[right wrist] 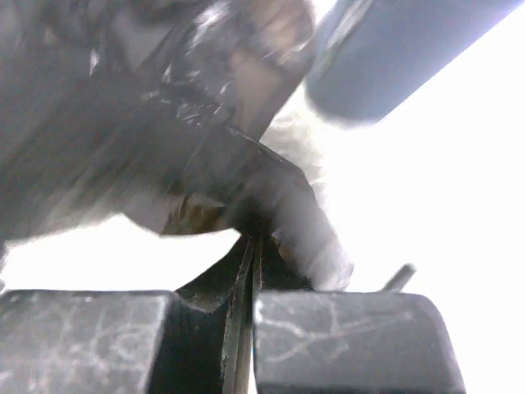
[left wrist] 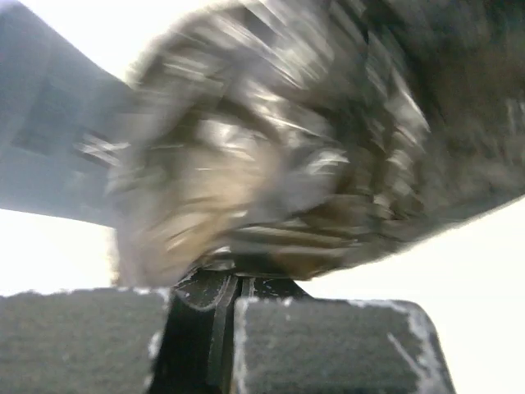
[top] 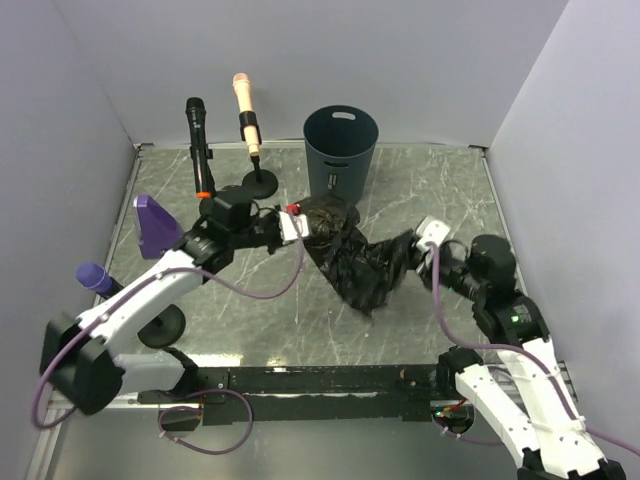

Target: Put the trash bags into the trash bin

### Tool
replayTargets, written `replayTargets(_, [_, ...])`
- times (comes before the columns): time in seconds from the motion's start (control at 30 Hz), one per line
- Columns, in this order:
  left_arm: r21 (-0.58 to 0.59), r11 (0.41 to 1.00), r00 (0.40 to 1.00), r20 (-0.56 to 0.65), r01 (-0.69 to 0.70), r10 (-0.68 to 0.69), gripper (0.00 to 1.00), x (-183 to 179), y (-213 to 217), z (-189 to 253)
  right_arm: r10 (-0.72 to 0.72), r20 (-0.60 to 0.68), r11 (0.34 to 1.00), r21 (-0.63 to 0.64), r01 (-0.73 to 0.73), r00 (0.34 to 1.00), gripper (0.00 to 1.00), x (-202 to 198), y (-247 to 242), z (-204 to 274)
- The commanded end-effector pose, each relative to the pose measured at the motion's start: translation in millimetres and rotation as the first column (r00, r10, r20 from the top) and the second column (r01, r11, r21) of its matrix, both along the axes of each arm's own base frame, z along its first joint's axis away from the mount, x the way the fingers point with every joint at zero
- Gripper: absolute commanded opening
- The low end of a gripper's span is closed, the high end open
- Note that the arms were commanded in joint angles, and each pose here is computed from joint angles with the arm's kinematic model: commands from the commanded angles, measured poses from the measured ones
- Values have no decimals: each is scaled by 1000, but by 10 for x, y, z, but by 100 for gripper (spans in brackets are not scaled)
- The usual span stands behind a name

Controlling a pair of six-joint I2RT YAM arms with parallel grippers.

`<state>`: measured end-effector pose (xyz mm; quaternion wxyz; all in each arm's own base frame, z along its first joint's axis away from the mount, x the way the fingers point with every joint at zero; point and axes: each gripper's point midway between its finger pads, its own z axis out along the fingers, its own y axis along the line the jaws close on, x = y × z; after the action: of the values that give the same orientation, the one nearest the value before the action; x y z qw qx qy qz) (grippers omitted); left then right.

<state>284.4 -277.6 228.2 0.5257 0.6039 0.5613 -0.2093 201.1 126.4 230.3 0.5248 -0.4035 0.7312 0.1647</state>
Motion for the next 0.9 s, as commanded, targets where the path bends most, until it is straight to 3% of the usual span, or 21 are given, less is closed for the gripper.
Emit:
replayTargets(0.0, [-293, 954, 942, 297, -68, 158, 1, 212, 13, 1253, -142, 326, 989, 94, 118, 934, 0, 549, -65, 1064])
replayTargets(0.13, [-417, 908, 808, 521, -43, 277, 1, 359, 64, 2183, -241, 592, 970, 168, 175, 769, 0, 995, -133, 2256])
replayTargets(0.2, [-463, 886, 705, 622, -20, 341, 1, 414, 116, 2687, -248, 711, 968, 205, 144, 658, 0, 1007, -127, 2935])
replayTargets(0.33, [-555, 823, 362, 797, 122, 483, 0, 186, 308, 3829, -217, 881, 974, 226, 29, 421, 0, 752, -52, 3987])
replayTargets(0.43, [-569, 791, 127, 822, 227, 555, 1, -76, 390, 4339, -195, 949, 976, 212, -45, 247, 0, 436, 13, 4504])
replayTargets(0.57, [-523, 787, -130, 800, 329, 586, 1, -427, 410, 4676, -189, 980, 976, 194, -95, 57, 0, 52, 55, 4853])
replayTargets(0.63, [-490, 796, -222, 783, 357, 581, 0, -553, 381, 4769, -211, 977, 971, 211, -110, 9, 0, -47, 46, 4955])
replayTargets(0.7, [-488, 795, -279, 757, 361, 591, 1, -600, 399, 4883, -257, 966, 959, 255, -121, 2, 0, -72, 5, 5082])
replayTargets(0.73, [-506, 785, -274, 747, 356, 606, 1, -552, 405, 4921, -277, 961, 955, 276, -112, 5, 0, -21, -15, 5121])
replayTargets(0.8, [-581, 752, -204, 732, 310, 650, 1, -299, 410, 4998, -322, 947, 945, 321, -66, 6, 0, 209, -37, 5135])
replayTargets(0.87, [-683, 710, -79, 709, 171, 701, 1, 223, 412, 4984, -396, 917, 918, 395, 23, 50, 0, 656, -117, 5041])
